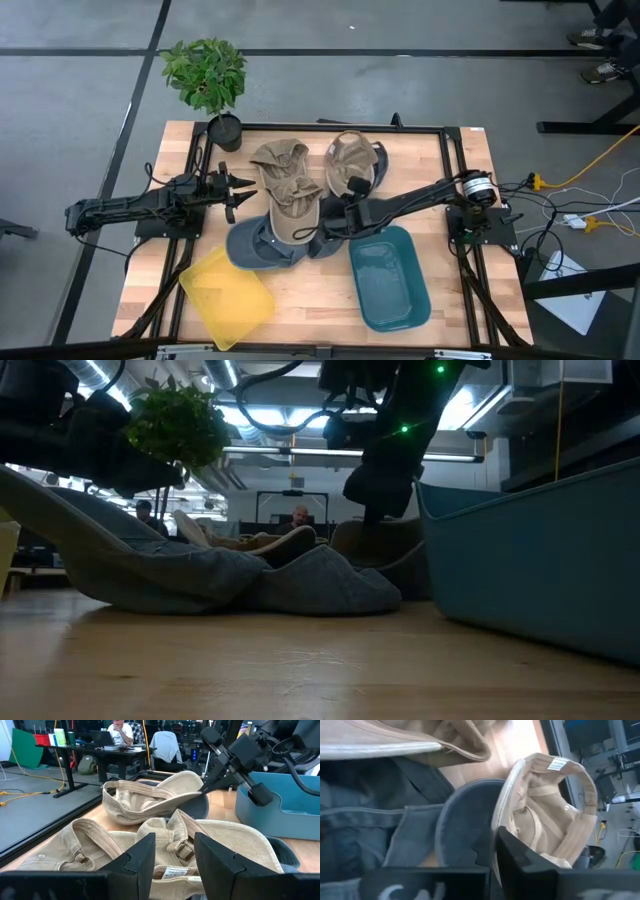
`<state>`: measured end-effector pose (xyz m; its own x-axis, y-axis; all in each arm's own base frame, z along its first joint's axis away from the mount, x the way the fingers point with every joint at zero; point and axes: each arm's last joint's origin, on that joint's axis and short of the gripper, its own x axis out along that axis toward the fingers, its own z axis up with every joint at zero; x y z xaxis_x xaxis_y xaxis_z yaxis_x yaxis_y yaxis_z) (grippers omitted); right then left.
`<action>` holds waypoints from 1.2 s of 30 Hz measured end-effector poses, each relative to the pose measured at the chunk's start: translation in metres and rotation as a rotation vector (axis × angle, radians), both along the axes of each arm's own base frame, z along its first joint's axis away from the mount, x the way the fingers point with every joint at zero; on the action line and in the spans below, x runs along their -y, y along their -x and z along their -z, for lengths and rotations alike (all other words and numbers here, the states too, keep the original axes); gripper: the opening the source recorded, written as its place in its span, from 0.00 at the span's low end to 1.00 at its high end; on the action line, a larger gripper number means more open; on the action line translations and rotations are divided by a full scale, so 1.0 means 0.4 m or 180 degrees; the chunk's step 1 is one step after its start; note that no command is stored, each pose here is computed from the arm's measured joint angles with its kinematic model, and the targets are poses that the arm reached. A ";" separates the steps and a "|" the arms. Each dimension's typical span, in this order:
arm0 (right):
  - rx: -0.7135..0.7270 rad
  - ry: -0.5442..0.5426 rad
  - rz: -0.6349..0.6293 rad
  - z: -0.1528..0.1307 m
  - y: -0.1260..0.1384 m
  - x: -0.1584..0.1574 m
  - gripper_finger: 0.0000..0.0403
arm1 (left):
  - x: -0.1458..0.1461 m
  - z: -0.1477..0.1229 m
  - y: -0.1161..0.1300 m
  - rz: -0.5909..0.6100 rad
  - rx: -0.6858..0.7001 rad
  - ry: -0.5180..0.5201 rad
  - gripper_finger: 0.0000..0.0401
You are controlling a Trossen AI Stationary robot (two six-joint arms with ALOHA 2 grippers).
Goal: Pick & Place hat
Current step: Put the right brown cap into the blue bin
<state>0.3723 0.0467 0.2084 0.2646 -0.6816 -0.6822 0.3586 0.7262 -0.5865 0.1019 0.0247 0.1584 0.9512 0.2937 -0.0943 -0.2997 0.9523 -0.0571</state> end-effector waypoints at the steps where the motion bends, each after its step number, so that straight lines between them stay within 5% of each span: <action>1: -0.0024 0.0004 -0.0004 -0.007 0.003 0.001 0.02 | 0.000 0.000 0.000 0.0000 0.0000 0.0000 0.33; 12: 0.0489 -0.0324 -0.0245 -0.253 0.039 0.002 0.01 | 0.000 0.000 0.000 0.0000 0.0000 0.0000 0.33; 19: 0.0955 0.0573 0.0013 -0.458 0.115 0.021 0.00 | 0.000 0.000 0.000 0.0000 0.0000 0.0000 0.33; 21: 0.1124 0.0346 -0.0086 -0.508 0.129 0.026 0.00 | 0.000 0.000 0.000 0.0001 -0.0001 0.0000 0.33; 26: 0.1504 -0.1636 -0.1364 -0.588 0.123 0.014 0.00 | 0.000 0.000 0.000 0.0001 -0.0001 0.0000 0.33; 29: 0.1645 -0.2238 -0.2095 -0.614 0.114 -0.013 0.00 | 0.000 0.000 0.000 0.0000 -0.0001 0.0000 0.33; 31: 0.1749 -0.2186 -0.2153 -0.623 0.112 -0.019 0.00 | 0.000 0.000 0.000 0.0000 -0.0001 0.0000 0.33; 36: 0.1687 -0.1313 -0.1405 -0.621 0.134 0.012 0.00 | 0.000 0.000 0.000 0.0001 0.0000 0.0000 0.33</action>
